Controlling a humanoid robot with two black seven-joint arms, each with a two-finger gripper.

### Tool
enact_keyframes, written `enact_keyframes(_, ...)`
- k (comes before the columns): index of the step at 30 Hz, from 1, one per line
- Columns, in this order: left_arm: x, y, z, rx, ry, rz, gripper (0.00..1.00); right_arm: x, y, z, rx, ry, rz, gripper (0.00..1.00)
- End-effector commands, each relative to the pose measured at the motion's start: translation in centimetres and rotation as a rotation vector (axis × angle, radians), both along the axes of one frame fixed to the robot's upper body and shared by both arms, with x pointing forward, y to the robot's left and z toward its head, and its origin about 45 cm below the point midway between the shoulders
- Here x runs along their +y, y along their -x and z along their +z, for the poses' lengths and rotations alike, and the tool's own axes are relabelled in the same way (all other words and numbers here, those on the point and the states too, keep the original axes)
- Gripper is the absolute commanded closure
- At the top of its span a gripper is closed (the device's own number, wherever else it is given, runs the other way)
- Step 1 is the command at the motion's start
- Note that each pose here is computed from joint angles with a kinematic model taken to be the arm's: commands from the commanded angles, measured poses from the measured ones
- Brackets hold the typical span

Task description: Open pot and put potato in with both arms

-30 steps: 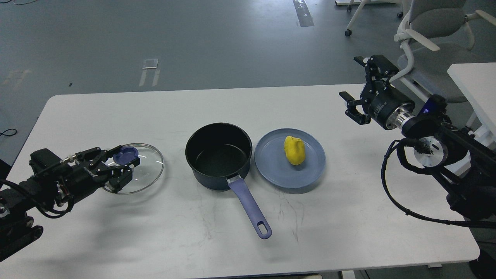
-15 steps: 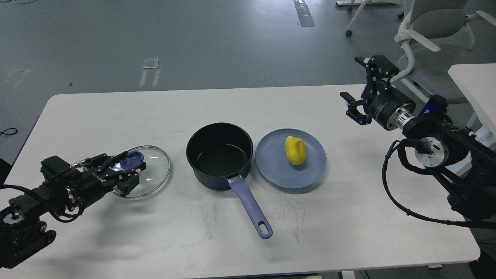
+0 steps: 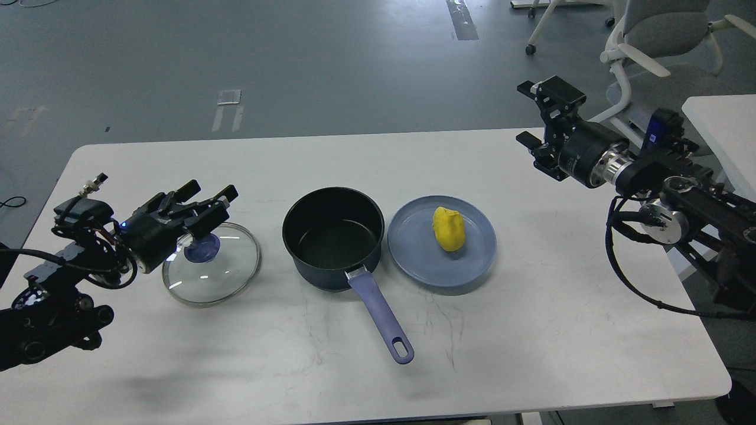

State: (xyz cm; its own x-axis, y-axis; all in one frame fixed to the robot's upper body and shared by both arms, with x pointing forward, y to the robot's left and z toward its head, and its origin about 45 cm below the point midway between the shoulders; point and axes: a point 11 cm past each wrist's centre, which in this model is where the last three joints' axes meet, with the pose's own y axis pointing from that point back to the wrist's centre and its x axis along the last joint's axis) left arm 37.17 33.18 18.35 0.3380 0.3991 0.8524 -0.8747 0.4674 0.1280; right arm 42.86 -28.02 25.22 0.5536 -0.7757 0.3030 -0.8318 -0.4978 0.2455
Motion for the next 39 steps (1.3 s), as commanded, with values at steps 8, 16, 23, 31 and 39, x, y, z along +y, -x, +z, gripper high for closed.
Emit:
enact_keyframes(8,-0.4,-6.3,9.2,0.263,0.911,0.195,0.02,2.6,1.7,-3.5,-0.158,0.683,0.468,0.00)
enact_keyframes(16,-3.7,-7.7,10.5,0.348,1.092,0.175,0.02,4.4,2.7,-7.6,-0.102,0.788,0.604,0.00)
enact_keyframes(23,-4.9,-7.7,10.4,0.360,1.151,0.159,0.02,7.0,2.6,-10.3,-0.079,0.846,0.674,0.00)
enact_keyframes(31,-4.3,-7.4,9.4,0.344,1.144,0.172,0.02,8.0,2.3,-11.1,-0.077,0.882,0.699,0.03)
enact_keyframes(39,-3.6,-6.7,8.0,0.346,1.150,0.193,0.02,8.0,2.7,-12.7,-0.055,0.925,0.734,0.08)
